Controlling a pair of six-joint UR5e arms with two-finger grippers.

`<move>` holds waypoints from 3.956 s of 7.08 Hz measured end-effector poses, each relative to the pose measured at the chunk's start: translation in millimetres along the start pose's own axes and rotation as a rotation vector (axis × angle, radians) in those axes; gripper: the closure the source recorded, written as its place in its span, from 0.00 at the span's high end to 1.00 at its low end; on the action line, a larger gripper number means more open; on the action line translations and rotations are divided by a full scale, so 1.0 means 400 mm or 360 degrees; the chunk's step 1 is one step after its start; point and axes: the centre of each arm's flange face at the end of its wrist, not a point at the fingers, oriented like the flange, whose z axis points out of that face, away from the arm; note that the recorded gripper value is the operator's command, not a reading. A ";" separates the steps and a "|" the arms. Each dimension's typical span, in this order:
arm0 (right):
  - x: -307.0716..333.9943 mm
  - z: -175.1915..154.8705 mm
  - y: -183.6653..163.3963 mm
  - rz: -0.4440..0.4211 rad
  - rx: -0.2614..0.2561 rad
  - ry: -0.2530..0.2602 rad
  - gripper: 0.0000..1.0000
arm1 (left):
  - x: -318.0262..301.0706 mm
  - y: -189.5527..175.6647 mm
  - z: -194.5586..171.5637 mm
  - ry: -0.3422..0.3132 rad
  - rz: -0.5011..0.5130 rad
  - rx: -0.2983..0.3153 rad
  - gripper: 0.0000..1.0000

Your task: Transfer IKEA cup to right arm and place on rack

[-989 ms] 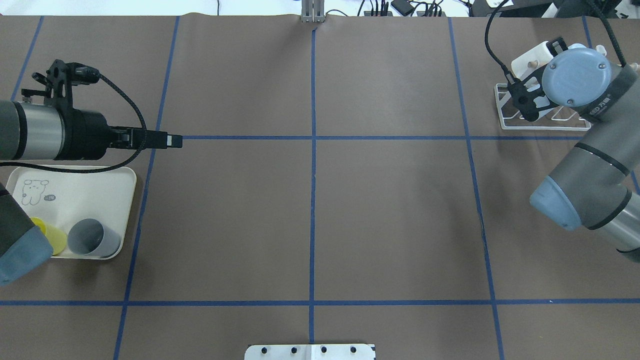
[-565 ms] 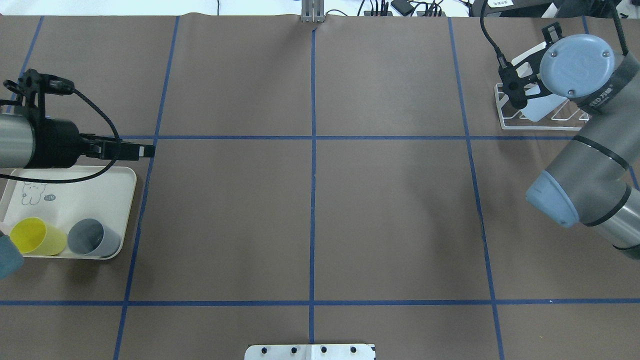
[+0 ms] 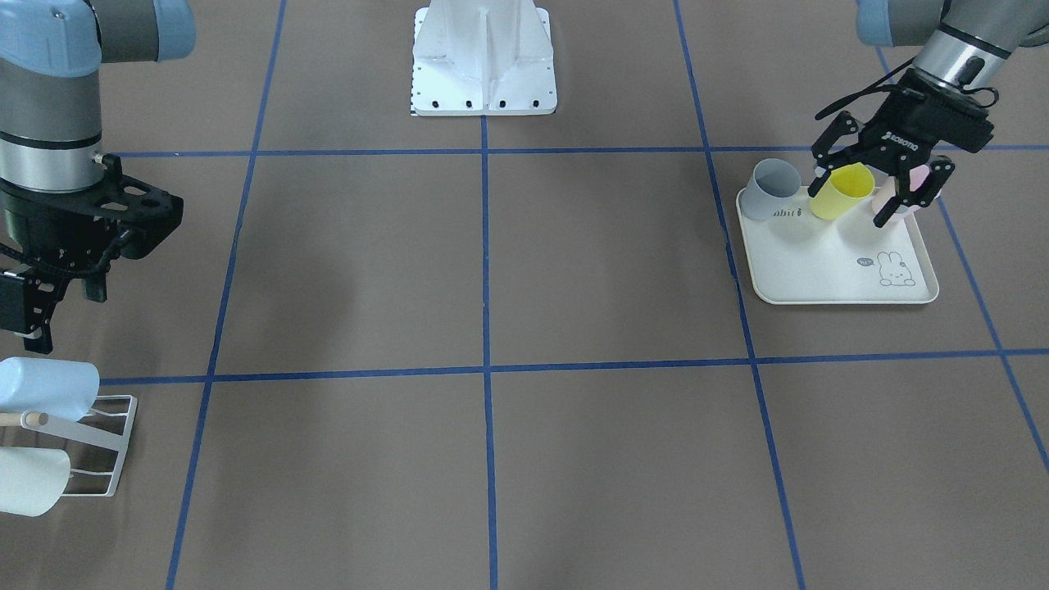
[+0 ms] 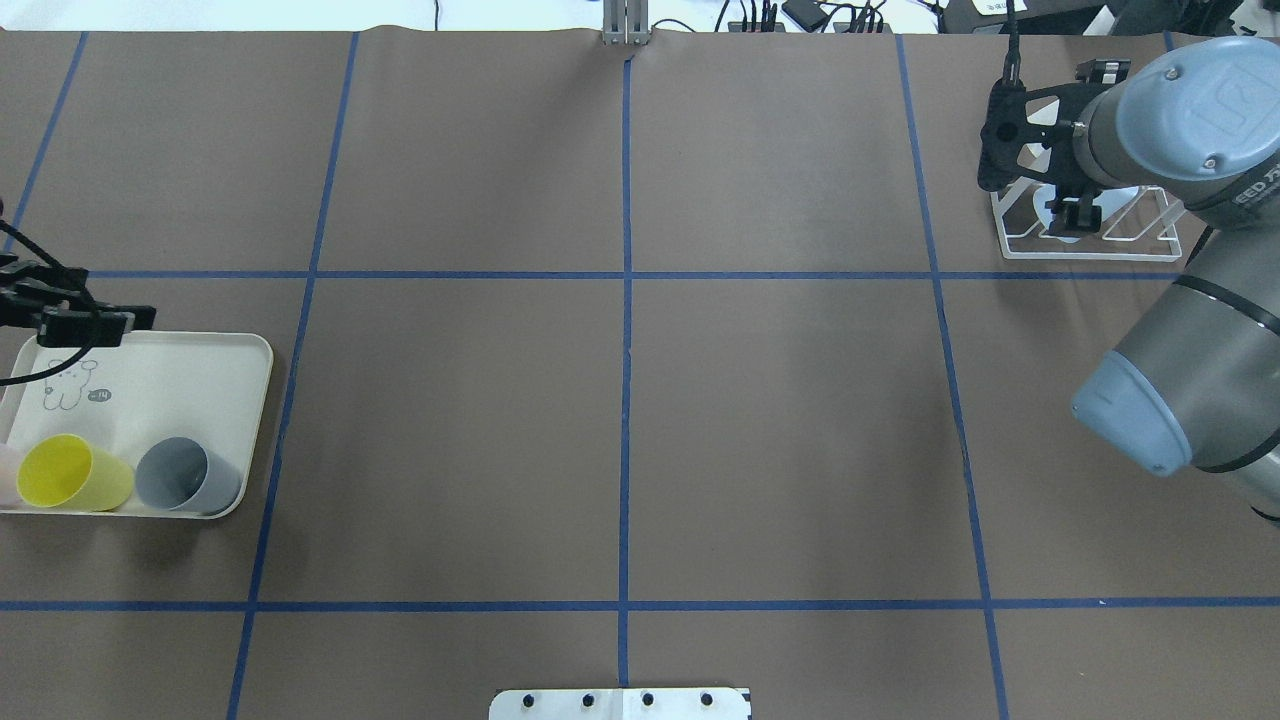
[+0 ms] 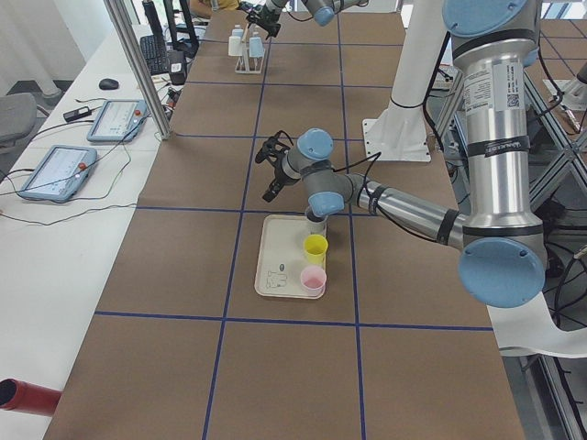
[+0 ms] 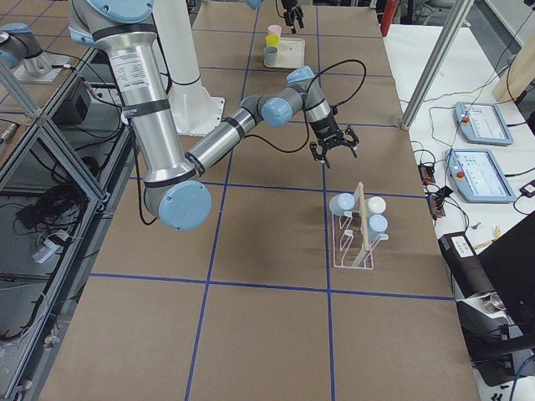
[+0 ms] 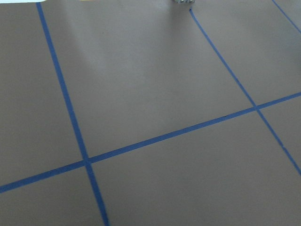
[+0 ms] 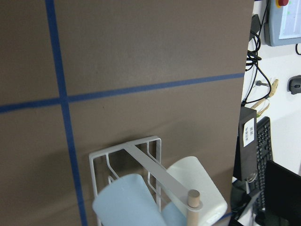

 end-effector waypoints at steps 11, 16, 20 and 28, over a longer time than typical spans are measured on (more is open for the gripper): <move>-0.218 -0.130 -0.196 0.0913 0.0570 -0.0480 0.99 | -0.427 0.549 -0.041 -0.0132 0.0146 0.0001 0.98; -0.218 -0.120 -0.191 0.0902 0.0558 -0.0464 0.99 | -0.395 0.570 -0.011 -0.0027 0.0180 -0.0079 0.36; -0.217 -0.116 -0.191 0.0896 0.0553 -0.0459 0.99 | -0.384 0.571 -0.004 0.0021 0.0196 -0.0096 0.33; -0.221 -0.116 -0.206 0.0895 0.0561 -0.0469 0.99 | -0.362 0.537 -0.036 0.0166 0.0205 -0.0073 0.00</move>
